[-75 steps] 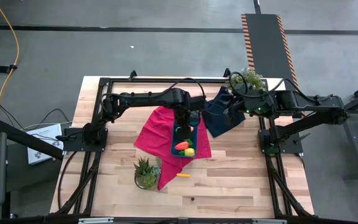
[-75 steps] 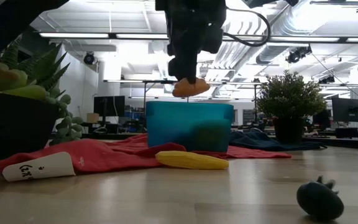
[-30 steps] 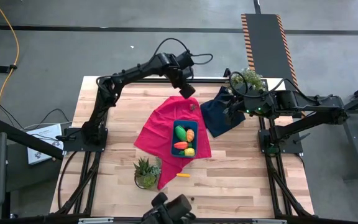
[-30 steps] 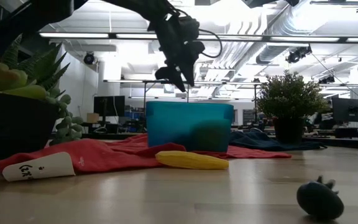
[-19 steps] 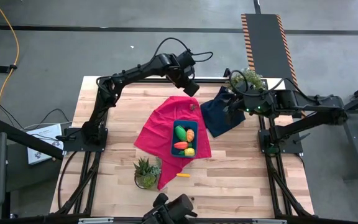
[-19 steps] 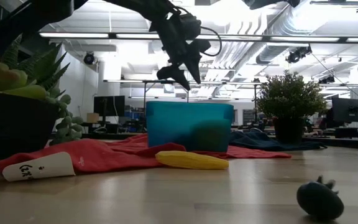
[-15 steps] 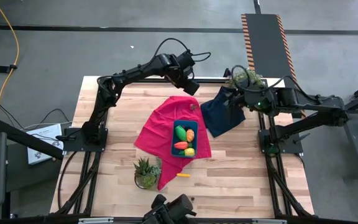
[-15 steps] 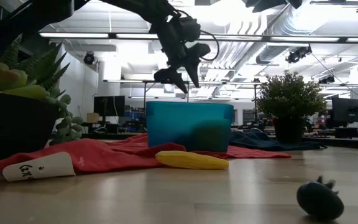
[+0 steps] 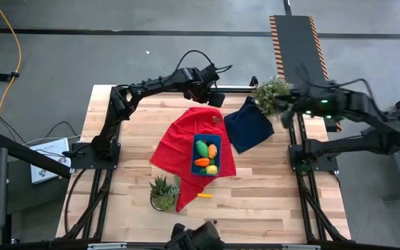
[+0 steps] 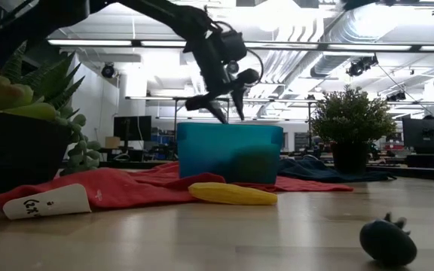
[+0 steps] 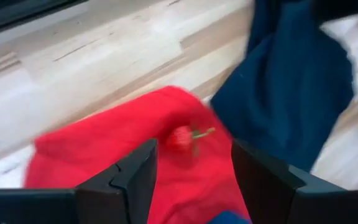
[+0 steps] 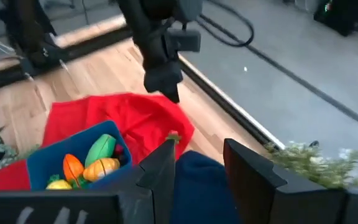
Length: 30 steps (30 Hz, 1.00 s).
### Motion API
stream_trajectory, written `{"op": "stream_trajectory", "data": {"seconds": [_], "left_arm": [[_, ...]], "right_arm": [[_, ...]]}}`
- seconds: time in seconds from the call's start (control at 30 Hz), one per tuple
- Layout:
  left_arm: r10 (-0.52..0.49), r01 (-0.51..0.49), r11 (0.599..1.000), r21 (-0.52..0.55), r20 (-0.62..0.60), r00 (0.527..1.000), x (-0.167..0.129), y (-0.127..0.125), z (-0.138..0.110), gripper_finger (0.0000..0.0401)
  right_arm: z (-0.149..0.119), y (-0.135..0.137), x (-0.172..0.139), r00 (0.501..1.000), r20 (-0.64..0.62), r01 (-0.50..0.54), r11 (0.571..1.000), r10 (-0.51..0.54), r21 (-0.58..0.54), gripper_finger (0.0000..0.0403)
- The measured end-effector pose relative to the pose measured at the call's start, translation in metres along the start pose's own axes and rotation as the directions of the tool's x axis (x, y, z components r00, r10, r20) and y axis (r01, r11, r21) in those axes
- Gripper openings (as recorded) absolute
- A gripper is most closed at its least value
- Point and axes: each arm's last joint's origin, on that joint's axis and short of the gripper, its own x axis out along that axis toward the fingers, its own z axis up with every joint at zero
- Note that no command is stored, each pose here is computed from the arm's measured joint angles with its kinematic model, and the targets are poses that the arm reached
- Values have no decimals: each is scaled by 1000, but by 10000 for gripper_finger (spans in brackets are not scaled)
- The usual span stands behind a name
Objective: Pick and placing Produce into tupperware
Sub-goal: Put the strawberry into the blue bin
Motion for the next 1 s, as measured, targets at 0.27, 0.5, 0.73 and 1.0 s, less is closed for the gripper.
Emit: {"op": "stream_trajectory", "data": {"seconds": [0.27,0.5,0.73,1.0], "left_arm": [[34,-17,991,-136,119,992,2,-33,-20,193],[81,-51,969,-240,113,990,3,-39,-31,193],[64,-35,943,-331,76,995,9,-33,-27,193],[37,-3,937,-348,91,995,8,-35,-25,193]], "right_arm": [[-19,-18,-49,988,107,-101,992,109,-73,130],[-31,-24,-68,978,143,-145,986,155,-79,130],[-30,-24,-68,978,141,-137,982,156,-133,130],[-30,-23,-67,978,137,-133,978,155,-158,130]]}}
